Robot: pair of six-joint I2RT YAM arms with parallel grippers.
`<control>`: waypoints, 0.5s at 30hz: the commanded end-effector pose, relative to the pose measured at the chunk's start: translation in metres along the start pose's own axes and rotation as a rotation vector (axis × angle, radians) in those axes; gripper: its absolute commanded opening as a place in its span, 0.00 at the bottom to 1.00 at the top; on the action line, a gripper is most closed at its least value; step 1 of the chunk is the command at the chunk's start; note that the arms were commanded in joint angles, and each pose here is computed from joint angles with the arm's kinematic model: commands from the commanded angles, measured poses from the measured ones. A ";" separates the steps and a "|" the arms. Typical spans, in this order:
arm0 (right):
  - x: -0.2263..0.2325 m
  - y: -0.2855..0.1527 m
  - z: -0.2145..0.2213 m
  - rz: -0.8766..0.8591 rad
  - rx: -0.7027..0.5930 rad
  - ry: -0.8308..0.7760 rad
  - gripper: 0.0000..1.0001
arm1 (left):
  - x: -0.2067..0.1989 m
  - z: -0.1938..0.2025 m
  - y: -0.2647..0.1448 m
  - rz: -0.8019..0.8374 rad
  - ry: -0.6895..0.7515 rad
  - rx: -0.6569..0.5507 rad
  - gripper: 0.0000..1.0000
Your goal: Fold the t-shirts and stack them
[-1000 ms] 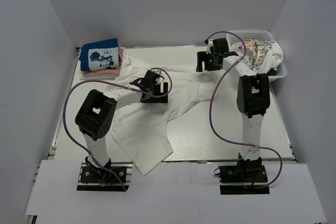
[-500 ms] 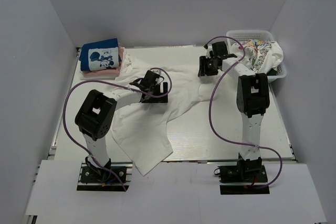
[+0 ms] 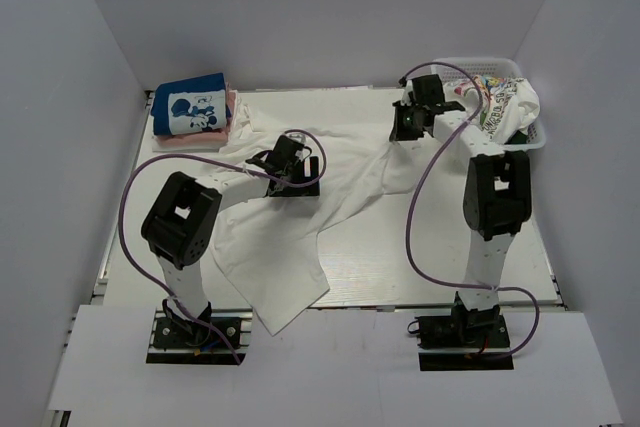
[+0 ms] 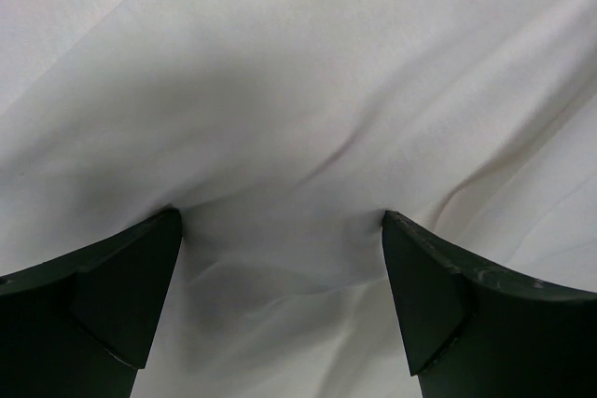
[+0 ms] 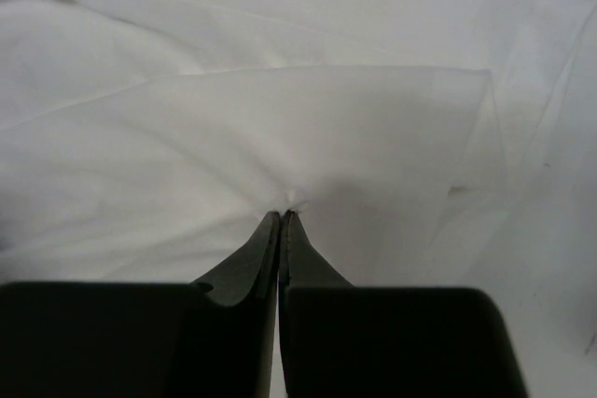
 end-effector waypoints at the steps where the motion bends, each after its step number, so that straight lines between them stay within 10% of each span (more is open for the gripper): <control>1: 0.011 -0.045 -0.011 0.024 -0.079 0.029 0.00 | 0.033 0.045 0.011 -0.154 -0.007 0.188 1.00; 15: 0.016 -0.106 0.158 0.103 0.097 0.293 0.00 | -0.042 -0.062 -0.009 0.160 0.131 -0.075 1.00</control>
Point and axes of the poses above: each gripper's point midway between its finger pads, its own y axis out along the fingers, its own x axis along the line the jaws close on, z = x × y, the point moved 10 cm from there along -y, back along the fingers, and after that the axes turned 2 degrees about -y, right-handed, at the moved point
